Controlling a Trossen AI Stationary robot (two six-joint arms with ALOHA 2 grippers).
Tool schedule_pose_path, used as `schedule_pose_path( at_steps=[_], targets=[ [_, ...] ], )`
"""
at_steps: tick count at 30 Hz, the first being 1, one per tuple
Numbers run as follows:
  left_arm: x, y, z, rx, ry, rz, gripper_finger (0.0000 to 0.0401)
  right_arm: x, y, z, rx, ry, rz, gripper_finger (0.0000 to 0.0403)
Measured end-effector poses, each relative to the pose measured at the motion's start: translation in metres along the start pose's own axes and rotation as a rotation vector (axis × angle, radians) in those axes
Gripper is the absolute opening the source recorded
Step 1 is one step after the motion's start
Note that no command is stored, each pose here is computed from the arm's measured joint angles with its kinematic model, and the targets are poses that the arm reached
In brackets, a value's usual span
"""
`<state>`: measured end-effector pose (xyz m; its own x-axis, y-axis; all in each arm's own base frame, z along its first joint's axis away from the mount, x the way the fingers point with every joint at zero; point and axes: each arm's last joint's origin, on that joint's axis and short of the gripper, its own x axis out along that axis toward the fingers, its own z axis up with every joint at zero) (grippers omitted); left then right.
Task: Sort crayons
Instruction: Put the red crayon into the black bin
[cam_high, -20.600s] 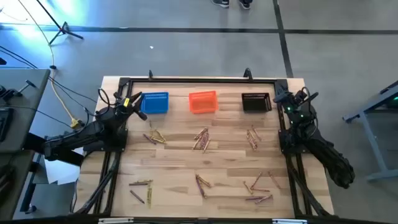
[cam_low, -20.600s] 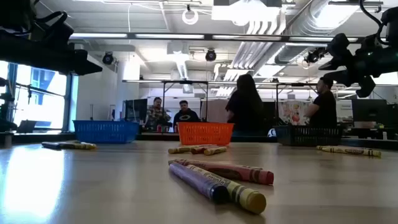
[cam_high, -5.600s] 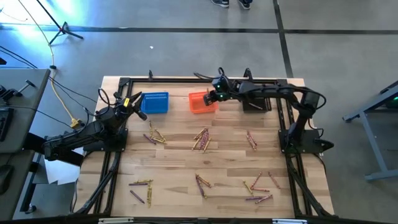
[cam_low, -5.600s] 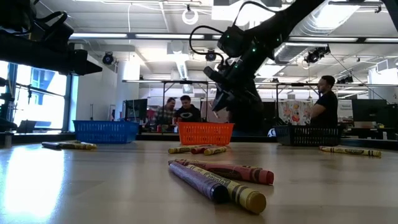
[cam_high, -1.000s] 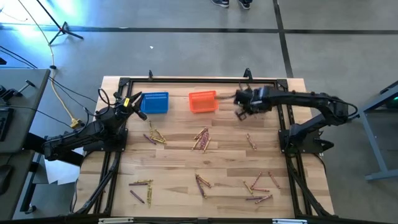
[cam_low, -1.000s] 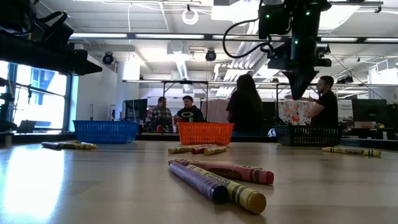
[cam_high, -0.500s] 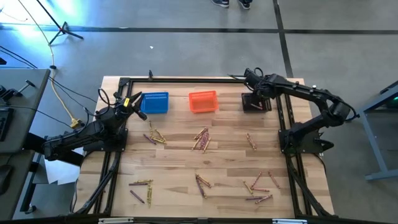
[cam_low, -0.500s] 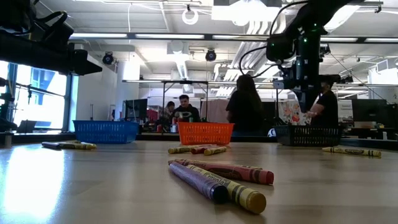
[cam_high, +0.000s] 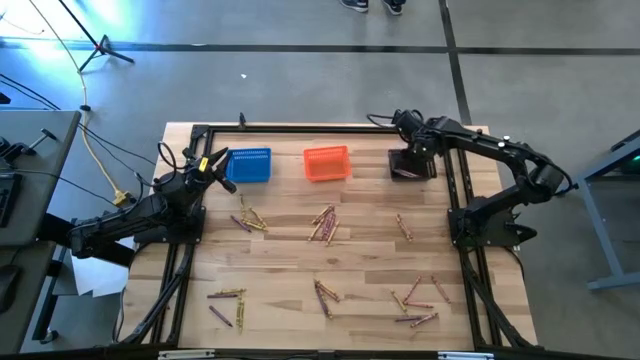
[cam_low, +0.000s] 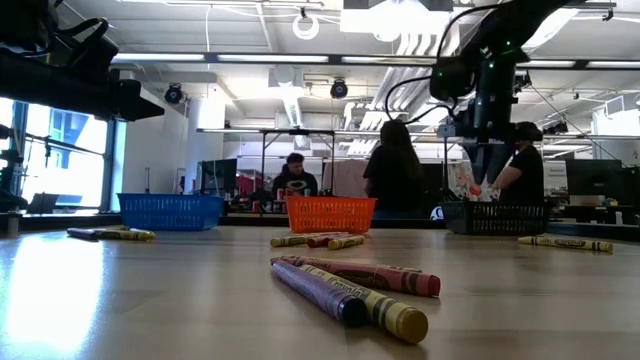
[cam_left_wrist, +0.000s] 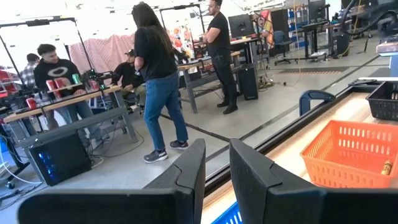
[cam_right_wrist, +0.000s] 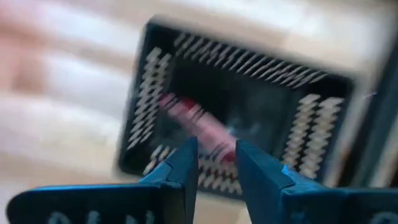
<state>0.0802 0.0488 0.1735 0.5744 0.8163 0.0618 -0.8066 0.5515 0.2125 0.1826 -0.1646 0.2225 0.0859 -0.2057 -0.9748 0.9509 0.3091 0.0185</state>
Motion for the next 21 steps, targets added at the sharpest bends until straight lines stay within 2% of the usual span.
schedule_pose_path(
  at_steps=[7, 15, 21],
  targets=[
    [0.0, 0.0, 0.0, 0.0, 0.0, 0.0, 0.006, -0.004, 0.02, -0.025, -0.169, 0.232, 0.211, 0.0087],
    [0.0, 0.0, 0.0, 0.0, 0.0, 0.0, 0.006, -0.002, 0.047, -0.069, -0.289, 0.354, 0.163, 0.0086],
    [0.0, 0.0, 0.0, 0.001, 0.0, 0.0, 0.006, 0.025, 0.054, -0.106, -0.229, 0.382, 0.127, 0.0086]
  ],
)
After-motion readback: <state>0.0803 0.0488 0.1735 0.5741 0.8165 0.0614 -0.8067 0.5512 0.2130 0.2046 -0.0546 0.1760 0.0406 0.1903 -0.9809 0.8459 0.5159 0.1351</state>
